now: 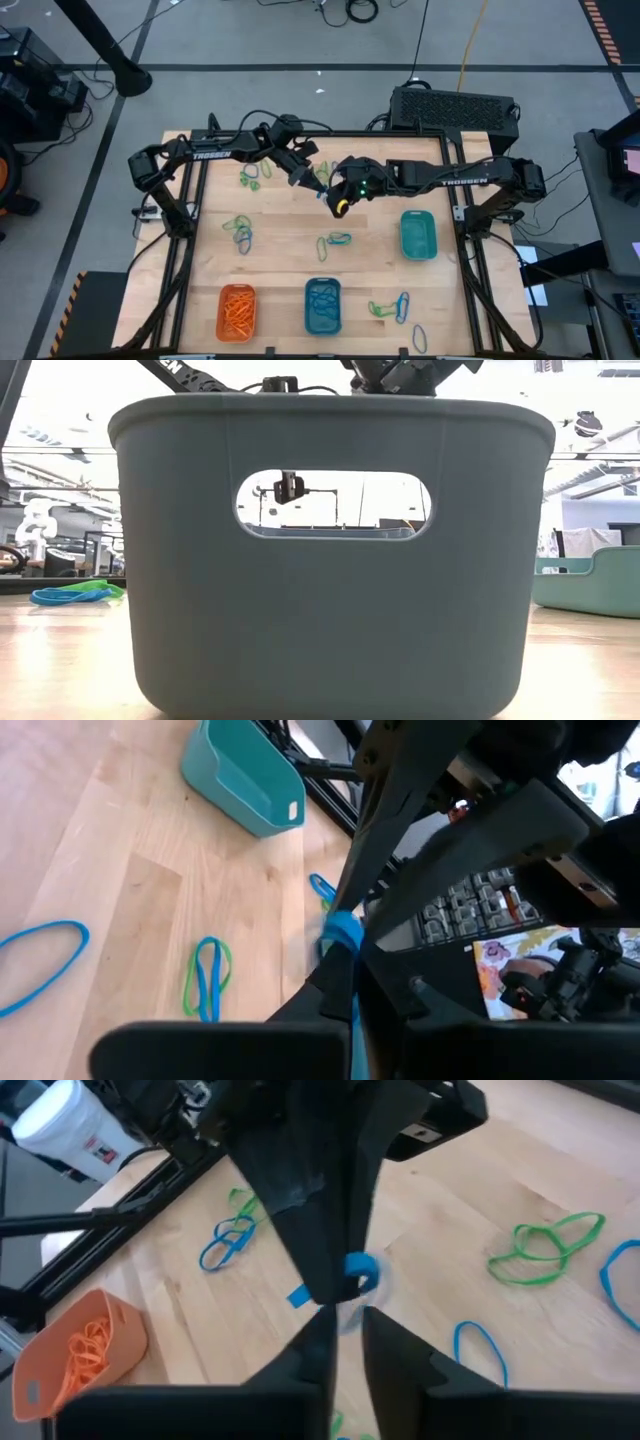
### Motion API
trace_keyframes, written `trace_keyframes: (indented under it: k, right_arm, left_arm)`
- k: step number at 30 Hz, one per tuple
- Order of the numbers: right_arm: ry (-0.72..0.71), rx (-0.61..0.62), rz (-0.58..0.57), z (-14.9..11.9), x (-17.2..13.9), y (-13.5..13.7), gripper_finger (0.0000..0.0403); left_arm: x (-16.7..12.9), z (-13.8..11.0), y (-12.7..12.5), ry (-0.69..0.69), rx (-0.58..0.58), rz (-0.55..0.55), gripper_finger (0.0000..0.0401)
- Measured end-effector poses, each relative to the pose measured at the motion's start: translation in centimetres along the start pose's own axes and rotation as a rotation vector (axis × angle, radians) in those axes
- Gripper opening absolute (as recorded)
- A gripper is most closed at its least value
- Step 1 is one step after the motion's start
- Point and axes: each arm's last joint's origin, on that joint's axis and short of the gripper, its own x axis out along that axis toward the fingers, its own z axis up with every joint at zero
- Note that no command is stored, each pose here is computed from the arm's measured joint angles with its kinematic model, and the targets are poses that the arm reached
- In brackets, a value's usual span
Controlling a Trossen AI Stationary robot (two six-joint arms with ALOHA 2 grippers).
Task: Sort rubber bands into baskets
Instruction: Put the blue rubber band into the blue bin
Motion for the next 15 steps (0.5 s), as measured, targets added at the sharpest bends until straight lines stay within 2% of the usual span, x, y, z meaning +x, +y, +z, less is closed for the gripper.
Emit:
trace_keyframes:
  k: [4,8,15]
  right_arm:
    - [0.011,-0.054,0.004,-0.1,0.0,0.0,0.009]
    - [0.11,-0.088,0.029,-1.0,-0.1,0.1,0.0133]
    - [0.177,-0.216,-0.038,-4.0,-1.0,2.2,0.0164]
  left_arm:
    - [0.1,-0.1,0.0,0.001,-0.004,0.006,0.0004]
    - [1.1,-0.5,-0.5,0.022,-0.029,0.017,0.0003]
    - [5.0,-3.1,-2.6,0.142,-0.061,0.089,0.0002]
